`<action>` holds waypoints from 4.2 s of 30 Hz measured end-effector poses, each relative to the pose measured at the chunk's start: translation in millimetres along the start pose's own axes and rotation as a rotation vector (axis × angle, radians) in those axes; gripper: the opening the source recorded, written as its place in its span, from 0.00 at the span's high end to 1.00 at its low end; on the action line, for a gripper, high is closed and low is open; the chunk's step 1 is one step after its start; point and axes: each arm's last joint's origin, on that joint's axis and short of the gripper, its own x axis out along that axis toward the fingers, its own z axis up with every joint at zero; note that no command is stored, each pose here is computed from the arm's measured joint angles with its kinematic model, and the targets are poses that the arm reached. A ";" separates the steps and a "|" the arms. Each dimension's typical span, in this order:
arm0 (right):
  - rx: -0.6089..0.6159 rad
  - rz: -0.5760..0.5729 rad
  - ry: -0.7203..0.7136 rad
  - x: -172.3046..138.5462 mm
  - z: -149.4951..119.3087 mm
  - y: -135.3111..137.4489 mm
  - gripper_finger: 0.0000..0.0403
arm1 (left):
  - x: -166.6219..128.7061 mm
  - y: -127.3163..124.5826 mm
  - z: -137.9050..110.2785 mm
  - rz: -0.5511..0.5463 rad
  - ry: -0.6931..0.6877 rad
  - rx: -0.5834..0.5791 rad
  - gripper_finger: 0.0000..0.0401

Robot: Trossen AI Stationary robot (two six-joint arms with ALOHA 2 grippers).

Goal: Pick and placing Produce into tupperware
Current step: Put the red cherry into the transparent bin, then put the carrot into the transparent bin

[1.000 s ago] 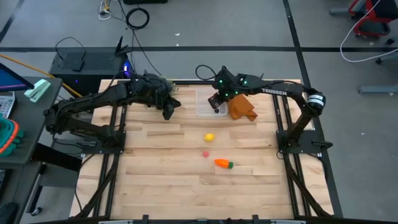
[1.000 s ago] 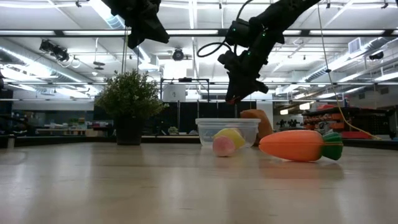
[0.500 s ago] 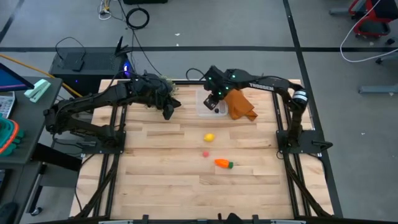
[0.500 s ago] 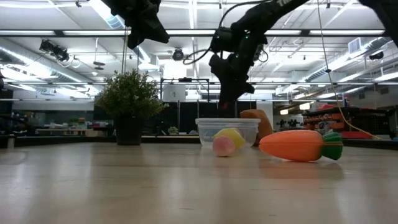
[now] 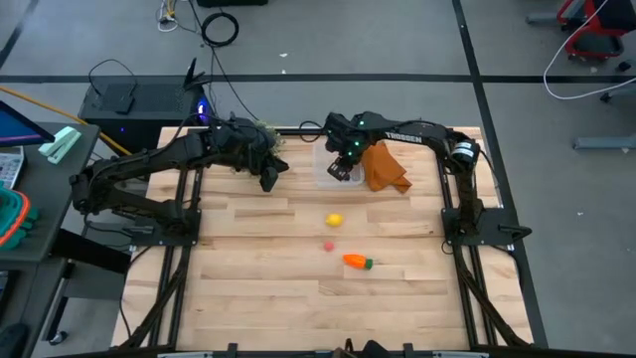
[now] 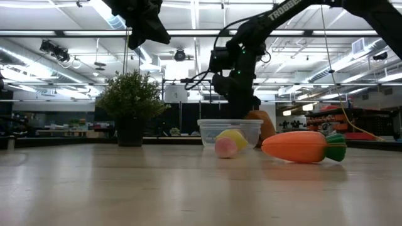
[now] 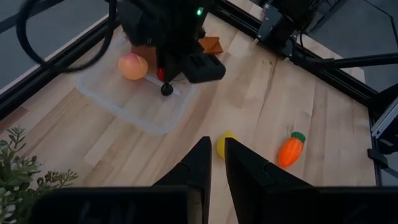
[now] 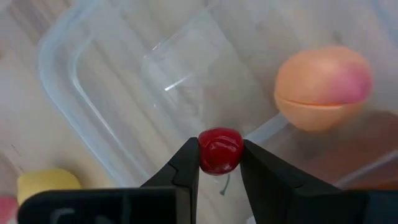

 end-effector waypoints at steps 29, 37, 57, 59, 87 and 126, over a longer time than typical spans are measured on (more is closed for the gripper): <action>-0.052 -0.098 0.052 20.6 0.4 -4.9 0.82 | 0.0 0.0 0.0 0.000 0.000 -0.003 0.87; -0.072 -0.098 0.073 20.5 -1.6 -5.1 0.80 | 0.0 0.0 0.1 0.000 0.000 -0.001 0.87; -0.076 -0.100 0.050 10.9 -1.5 -3.8 0.71 | 0.0 -0.1 0.0 0.000 0.000 -0.001 0.87; -0.078 -0.098 0.026 2.9 0.0 -2.4 0.71 | -0.1 -0.1 0.1 -0.001 -0.001 -0.001 0.87; 0.072 0.009 0.017 -93.0 -168.1 56.8 0.71 | 0.0 -0.1 0.0 -0.001 0.000 0.005 0.87; -0.555 0.121 0.032 21.1 -227.5 183.7 0.34 | -0.1 1.2 -4.1 0.012 0.042 0.027 0.87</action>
